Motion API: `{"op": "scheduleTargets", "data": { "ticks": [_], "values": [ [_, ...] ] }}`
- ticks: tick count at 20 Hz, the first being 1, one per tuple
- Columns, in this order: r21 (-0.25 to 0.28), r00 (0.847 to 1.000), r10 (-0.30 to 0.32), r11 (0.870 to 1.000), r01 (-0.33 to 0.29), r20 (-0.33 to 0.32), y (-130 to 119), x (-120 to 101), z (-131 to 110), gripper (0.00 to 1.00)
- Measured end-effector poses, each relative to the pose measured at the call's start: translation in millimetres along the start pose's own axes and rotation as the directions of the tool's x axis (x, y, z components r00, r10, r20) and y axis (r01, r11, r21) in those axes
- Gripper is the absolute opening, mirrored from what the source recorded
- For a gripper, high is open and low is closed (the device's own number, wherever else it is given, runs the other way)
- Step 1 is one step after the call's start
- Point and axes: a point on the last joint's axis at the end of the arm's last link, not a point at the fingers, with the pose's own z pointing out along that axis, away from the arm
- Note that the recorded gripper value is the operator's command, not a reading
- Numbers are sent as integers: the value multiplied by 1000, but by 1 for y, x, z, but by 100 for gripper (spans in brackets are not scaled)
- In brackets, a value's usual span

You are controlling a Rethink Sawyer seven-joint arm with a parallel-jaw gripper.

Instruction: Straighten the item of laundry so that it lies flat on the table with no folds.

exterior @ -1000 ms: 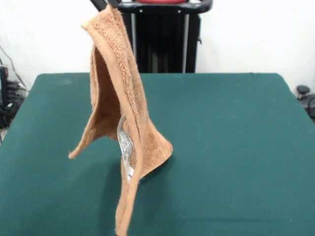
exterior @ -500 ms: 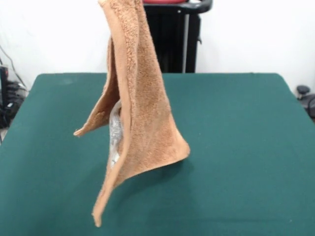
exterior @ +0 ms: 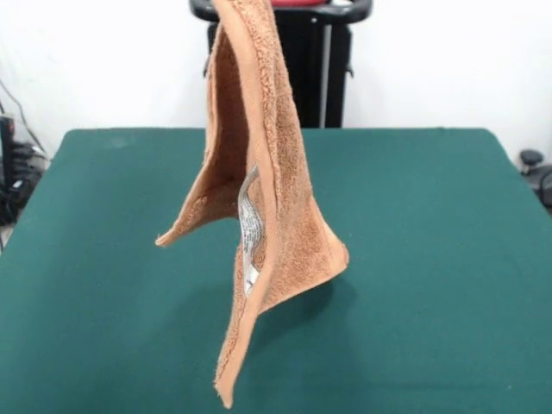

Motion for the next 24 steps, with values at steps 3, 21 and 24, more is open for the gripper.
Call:
{"op": "scheduleTargets", "data": {
  "ticks": [3, 21, 24],
  "values": [
    [16, 1000, -7, 1000, 7, -13, -1, 0, -1, 0],
    [194, 994, 20, 981, 0, -105, -33, -1, -83, 0],
    [322, 996, 37, 947, -7, -87, -45, -2, -109, 0]
  ]
}}
